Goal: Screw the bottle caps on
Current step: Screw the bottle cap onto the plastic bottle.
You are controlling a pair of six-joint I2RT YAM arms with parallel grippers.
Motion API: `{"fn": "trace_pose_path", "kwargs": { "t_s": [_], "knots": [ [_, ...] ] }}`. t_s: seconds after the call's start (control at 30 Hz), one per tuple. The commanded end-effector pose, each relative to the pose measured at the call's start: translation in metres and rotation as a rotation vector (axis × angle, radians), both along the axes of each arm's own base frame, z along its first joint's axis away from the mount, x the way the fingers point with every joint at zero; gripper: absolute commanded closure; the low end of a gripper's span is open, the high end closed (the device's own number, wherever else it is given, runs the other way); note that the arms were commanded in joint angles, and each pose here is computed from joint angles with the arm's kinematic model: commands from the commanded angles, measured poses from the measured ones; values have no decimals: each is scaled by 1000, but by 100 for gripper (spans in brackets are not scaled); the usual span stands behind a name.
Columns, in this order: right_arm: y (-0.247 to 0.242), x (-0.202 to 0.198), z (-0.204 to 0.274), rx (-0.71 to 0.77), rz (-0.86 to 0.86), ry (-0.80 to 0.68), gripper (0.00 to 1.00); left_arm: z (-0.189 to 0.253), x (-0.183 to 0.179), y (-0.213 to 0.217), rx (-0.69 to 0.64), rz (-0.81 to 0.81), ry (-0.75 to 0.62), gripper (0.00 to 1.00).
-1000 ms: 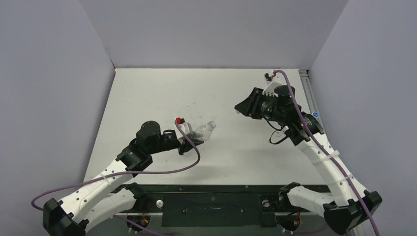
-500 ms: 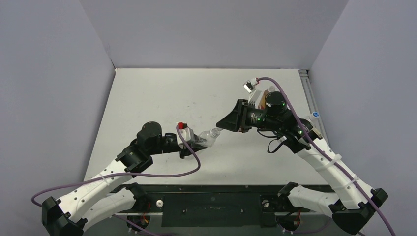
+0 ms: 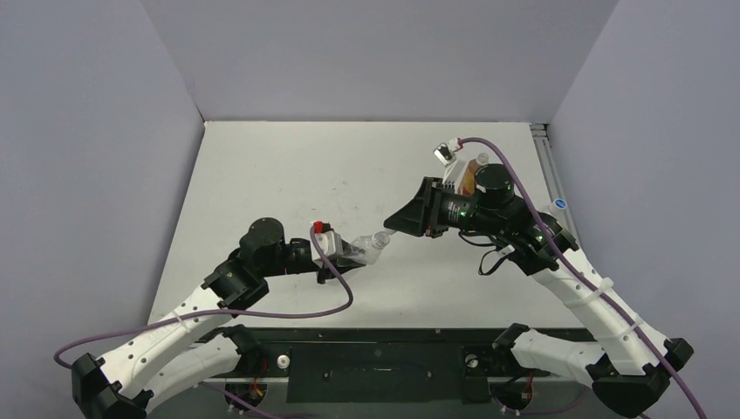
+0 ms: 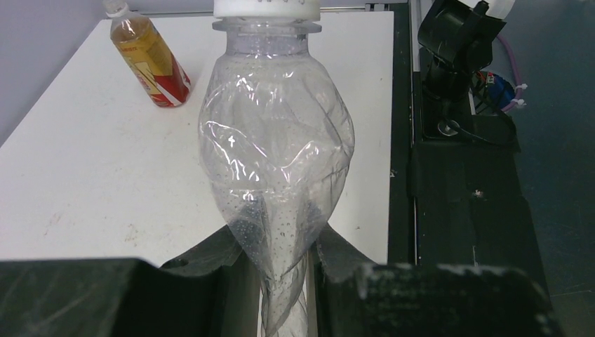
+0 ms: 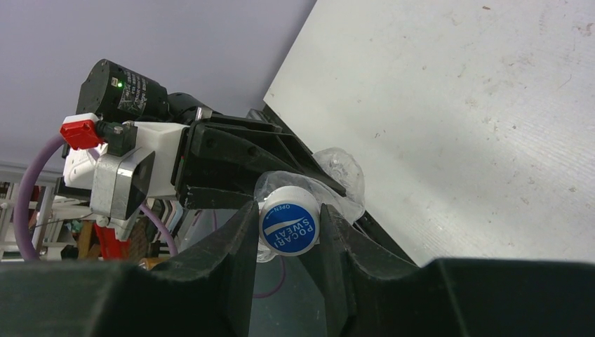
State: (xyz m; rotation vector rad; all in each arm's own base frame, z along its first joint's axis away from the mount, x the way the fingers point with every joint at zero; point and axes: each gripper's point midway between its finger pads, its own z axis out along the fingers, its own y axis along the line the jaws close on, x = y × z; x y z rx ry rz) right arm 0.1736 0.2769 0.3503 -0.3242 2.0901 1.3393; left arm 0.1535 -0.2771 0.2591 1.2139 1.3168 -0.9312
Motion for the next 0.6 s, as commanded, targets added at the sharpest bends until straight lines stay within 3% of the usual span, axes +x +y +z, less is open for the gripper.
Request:
{"fn": "trace_pose_path", "kwargs": {
  "t_s": [0.0,0.57],
  "knots": [
    [-5,-8,28,40,5,-69,96,23,-3,-1,-32,-22,-51,100],
    [1,-25,14,-42,79,-80,96,27,2,-7,-26,-30,-61,100]
  ]
}}
